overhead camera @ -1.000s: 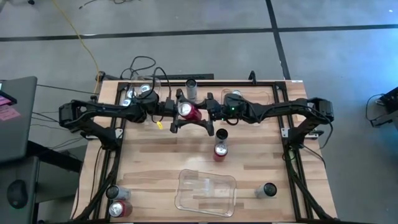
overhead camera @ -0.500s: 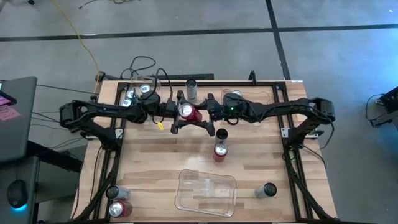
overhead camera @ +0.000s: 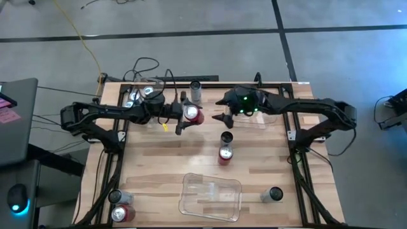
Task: Sort soda cans
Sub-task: Adjust the red soda can into the top right transparent bin
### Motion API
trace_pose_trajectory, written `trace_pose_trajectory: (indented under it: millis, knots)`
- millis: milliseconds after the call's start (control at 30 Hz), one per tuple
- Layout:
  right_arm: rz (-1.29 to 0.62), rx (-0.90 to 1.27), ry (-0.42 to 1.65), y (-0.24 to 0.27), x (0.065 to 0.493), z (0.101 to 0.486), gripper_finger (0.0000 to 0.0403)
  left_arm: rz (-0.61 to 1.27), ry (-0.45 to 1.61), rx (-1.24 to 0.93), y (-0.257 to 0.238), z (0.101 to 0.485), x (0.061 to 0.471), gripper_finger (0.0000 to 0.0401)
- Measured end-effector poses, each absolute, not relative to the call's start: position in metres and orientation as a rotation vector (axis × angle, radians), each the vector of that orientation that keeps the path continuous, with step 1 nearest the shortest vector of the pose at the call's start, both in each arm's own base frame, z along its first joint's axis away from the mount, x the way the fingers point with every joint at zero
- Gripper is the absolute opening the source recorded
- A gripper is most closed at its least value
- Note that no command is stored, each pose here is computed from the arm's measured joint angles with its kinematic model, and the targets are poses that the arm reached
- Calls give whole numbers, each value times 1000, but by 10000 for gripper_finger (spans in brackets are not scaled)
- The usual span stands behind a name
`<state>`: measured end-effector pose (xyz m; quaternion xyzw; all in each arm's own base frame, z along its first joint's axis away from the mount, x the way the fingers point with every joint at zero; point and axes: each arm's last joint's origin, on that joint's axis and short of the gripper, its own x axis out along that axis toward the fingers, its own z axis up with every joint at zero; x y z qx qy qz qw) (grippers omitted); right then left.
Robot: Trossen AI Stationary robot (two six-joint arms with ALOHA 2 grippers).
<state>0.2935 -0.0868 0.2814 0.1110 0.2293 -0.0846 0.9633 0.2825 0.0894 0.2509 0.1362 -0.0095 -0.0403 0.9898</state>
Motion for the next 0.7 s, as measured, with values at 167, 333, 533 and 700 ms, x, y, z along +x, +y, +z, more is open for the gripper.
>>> trace_pose_trajectory:
  millis: [167,333,533,700]
  knots:
    - [-135,48,406,-85,287,296,384,-104,15,298,87,247,283,292]
    - [-127,17,195,-83,299,312,384,-100,16,293,88,247,283,299]
    - [-51,-90,127,-68,329,294,385,-106,46,268,89,251,286,298]
    - [-32,-211,103,-58,346,285,385,-106,83,267,89,252,288,297]
